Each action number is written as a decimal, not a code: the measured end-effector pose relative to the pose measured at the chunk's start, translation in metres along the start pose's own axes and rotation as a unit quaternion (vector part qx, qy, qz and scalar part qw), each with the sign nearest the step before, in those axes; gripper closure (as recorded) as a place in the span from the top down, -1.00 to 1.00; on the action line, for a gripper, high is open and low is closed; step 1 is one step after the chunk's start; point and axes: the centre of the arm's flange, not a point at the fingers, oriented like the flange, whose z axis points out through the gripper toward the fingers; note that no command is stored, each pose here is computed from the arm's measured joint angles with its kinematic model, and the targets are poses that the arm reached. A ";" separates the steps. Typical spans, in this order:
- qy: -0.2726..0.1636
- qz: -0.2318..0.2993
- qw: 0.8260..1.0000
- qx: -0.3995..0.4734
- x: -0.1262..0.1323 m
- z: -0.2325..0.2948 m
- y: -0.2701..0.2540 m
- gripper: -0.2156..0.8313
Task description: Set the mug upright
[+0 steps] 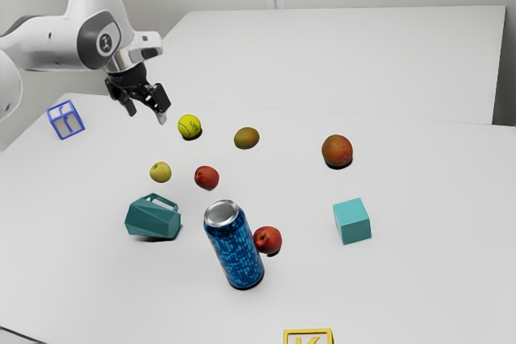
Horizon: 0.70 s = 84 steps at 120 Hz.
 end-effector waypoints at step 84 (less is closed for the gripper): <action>-0.092 -0.119 0.960 -0.237 -0.099 0.149 -0.109 0.59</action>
